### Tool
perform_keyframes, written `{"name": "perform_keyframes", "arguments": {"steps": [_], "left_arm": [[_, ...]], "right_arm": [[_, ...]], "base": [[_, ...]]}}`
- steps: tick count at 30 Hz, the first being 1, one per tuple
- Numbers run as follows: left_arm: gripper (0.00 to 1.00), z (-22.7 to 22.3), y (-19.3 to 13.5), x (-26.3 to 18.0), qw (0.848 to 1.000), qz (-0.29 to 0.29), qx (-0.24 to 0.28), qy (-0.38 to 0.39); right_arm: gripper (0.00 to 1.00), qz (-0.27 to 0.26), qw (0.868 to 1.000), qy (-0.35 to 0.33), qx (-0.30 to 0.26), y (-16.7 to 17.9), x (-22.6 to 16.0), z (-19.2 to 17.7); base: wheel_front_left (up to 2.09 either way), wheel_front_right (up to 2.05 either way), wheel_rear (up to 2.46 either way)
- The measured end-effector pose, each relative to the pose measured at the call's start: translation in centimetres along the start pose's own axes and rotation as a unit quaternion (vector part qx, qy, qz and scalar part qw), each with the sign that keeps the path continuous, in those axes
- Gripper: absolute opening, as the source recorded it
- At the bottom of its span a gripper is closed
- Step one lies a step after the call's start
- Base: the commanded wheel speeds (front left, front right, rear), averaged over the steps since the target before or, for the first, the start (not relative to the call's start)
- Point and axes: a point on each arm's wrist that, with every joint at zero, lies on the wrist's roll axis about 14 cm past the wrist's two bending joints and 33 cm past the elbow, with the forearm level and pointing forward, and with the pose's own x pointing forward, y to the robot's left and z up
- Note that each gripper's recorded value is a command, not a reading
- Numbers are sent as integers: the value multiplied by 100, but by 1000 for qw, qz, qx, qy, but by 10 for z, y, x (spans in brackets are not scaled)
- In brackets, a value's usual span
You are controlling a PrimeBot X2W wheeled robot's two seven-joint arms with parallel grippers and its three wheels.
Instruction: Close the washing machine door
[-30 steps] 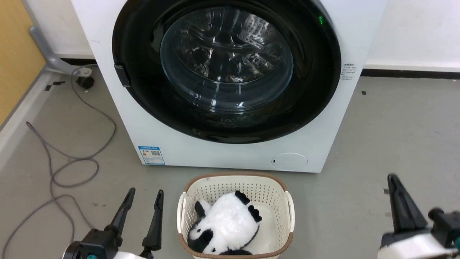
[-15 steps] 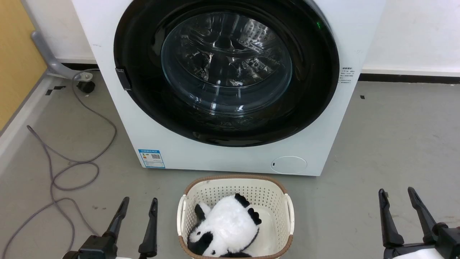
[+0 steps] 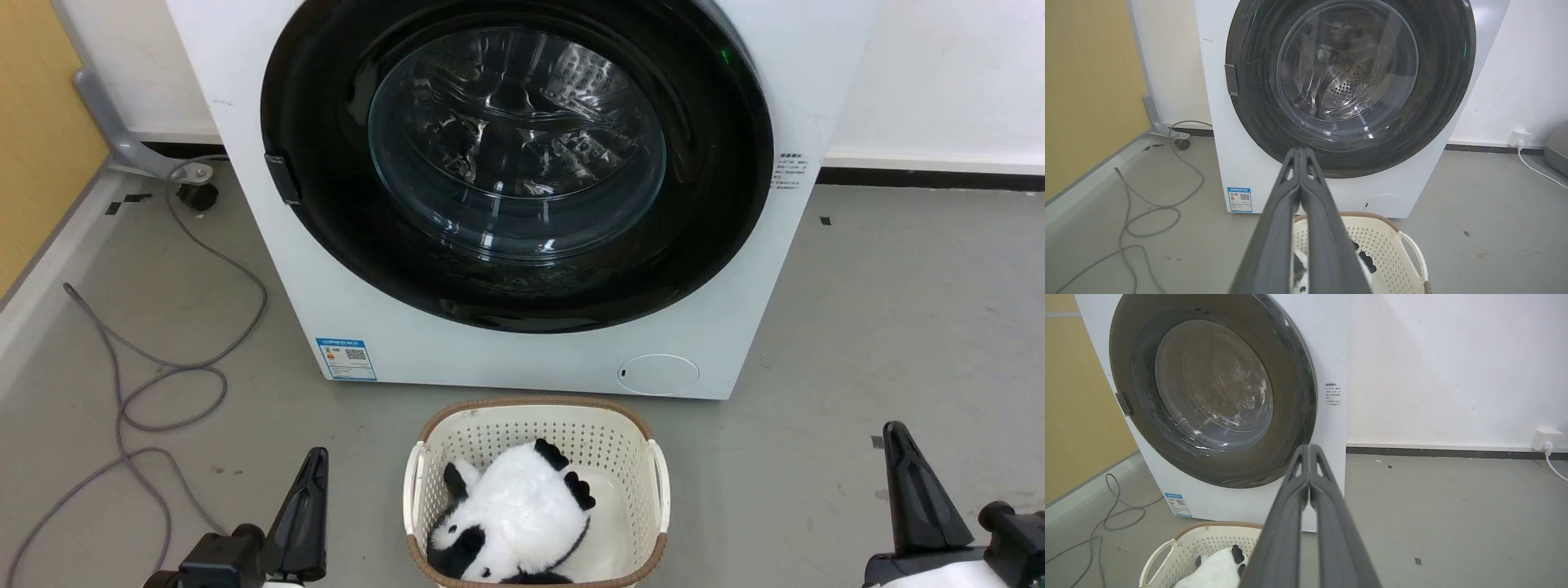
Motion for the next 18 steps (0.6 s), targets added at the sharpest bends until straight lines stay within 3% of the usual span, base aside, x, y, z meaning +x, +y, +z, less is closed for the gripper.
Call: {"name": "perform_keyframes", "arguments": {"steps": [18], "left_arm": [[0,-3,-1,3,1000,1,9,14]], "right_arm": [[0,5,1000,17,-4,3,-1,-4]], "base": [[0,0,0]]}}
